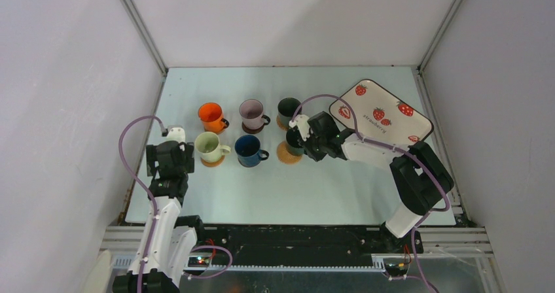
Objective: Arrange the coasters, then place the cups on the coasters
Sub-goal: Place the cup on the coaster.
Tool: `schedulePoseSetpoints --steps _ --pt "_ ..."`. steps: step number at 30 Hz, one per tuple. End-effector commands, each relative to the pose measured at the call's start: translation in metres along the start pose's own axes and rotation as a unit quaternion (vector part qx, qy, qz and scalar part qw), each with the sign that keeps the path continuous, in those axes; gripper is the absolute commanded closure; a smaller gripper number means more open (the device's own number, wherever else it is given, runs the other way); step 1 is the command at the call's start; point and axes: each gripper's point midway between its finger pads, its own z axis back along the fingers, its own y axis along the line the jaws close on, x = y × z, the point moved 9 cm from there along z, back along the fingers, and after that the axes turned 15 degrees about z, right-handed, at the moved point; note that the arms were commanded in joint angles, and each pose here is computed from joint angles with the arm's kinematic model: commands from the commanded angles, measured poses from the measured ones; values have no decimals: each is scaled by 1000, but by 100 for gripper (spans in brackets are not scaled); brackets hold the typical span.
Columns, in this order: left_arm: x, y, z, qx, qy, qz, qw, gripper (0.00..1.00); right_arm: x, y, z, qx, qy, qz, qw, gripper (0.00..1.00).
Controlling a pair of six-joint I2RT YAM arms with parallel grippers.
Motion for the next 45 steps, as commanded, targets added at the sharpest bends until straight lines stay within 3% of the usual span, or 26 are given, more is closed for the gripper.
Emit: schedulePoseSetpoints --steps 1,15,26,45 --pt "16 3 2 13 -31 11 999 2 20 -14 1 -25 -35 -7 999 100" --pt "16 3 1 11 -30 11 999 2 21 -16 2 -26 -36 -11 999 100" --pt "16 3 1 11 -29 10 999 2 35 -17 34 -35 -101 -2 994 100" --pt "14 1 -2 8 -21 4 1000 2 38 13 16 5 -81 57 995 100"
